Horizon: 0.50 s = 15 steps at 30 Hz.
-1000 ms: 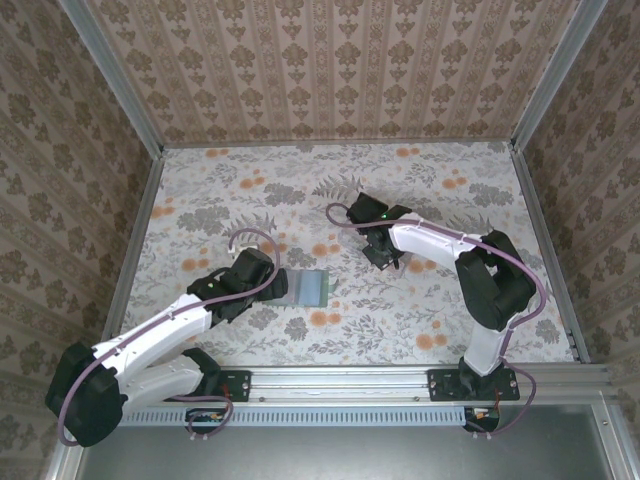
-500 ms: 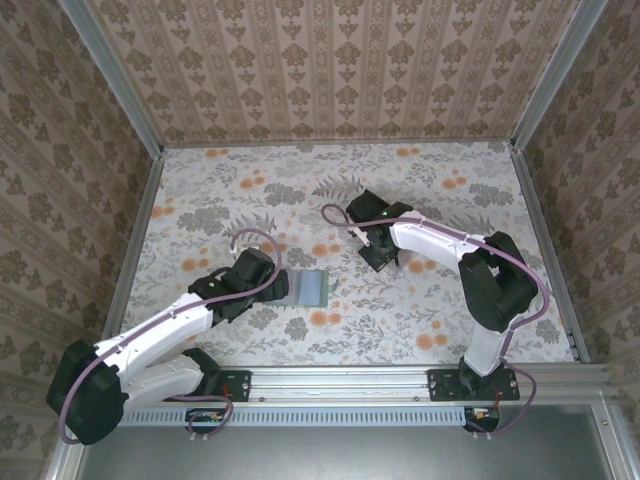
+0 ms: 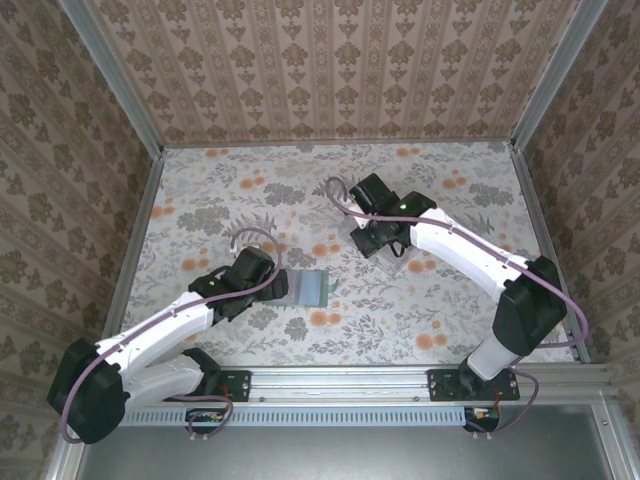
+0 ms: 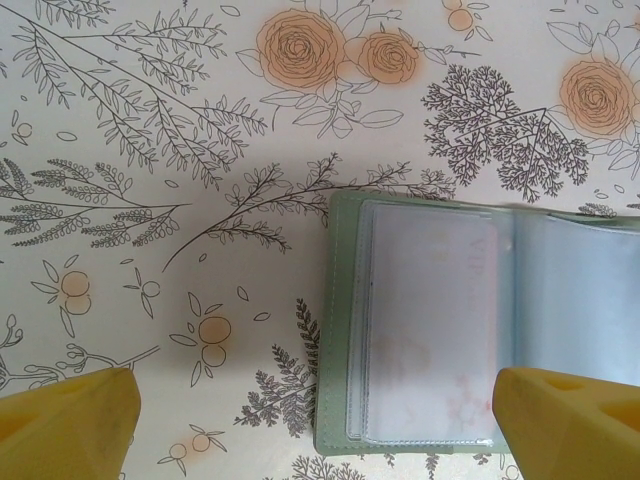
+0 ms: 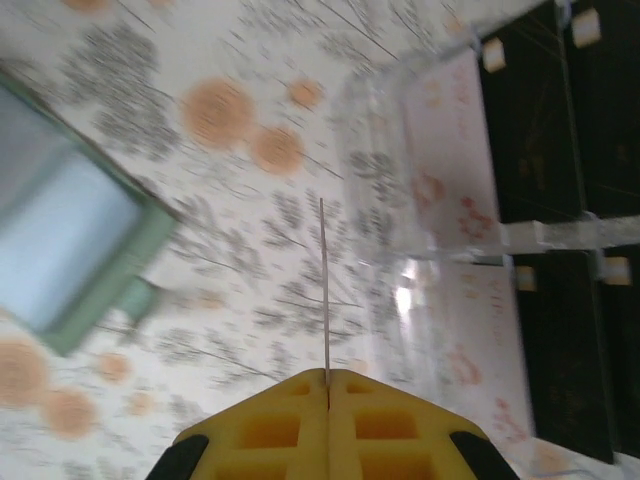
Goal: Put the credit cards into the card holder
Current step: Pick up the credit card from the storage box, then move the card holder to the center of the table.
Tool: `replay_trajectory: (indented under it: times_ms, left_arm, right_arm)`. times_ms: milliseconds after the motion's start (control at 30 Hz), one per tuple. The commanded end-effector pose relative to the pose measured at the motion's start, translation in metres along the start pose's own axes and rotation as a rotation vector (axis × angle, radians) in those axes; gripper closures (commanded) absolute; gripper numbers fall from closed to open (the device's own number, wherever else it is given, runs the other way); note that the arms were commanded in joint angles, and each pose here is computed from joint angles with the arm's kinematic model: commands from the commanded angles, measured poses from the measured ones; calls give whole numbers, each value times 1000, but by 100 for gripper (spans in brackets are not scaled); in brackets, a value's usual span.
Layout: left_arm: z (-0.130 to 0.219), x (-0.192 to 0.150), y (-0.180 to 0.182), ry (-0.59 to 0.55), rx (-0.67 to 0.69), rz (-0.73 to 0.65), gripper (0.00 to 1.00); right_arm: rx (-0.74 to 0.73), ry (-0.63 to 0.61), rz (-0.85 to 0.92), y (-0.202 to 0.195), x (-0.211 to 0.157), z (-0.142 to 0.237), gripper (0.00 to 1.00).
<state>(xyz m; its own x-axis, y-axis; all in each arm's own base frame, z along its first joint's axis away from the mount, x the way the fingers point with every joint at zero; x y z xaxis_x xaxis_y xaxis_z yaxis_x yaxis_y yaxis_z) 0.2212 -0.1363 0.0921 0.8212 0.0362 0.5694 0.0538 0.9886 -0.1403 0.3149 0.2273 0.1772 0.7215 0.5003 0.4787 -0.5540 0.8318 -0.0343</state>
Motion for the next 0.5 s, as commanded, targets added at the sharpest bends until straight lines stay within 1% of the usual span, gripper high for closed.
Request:
replay_trajectory:
  times_ms: [0,133,233,367,467]
  left_arm:
    - [6,10,8,-23,54,21,0]
    - [8,8,28,-27,147,62,0]
    - [10,8,39,-34,171,92,0]
    - [13,10,44,-51,159,118,0]
    - [14,10,45,-56,149,124,0]
  right_arm:
    - [180,-86,-145,47,12,8,100]
    - [318,-151,-333,91,23,-2,100]
    - [401,-175,-481,116,26,-18,100]
    - [438,-188,-641,129,22,-43,100]
    - [457,-181,-719,134,16,-59,100]
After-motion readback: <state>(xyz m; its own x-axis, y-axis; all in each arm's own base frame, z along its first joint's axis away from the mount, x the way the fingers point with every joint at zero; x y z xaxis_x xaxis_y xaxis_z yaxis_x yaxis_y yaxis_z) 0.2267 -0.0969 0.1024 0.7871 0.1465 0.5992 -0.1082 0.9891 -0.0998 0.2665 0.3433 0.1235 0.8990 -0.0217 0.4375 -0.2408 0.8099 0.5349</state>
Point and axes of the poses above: each hand's point on the last joint's axis, 136 mm out from that joint toward the fingers, its own z axis back along the fingers, its own y axis along the line the jaws close on, x = y × z, the point moved 1 cm from there along z, back along the fingers, and after that the axes turned 1 degree about -z, right-handed, at the moved point
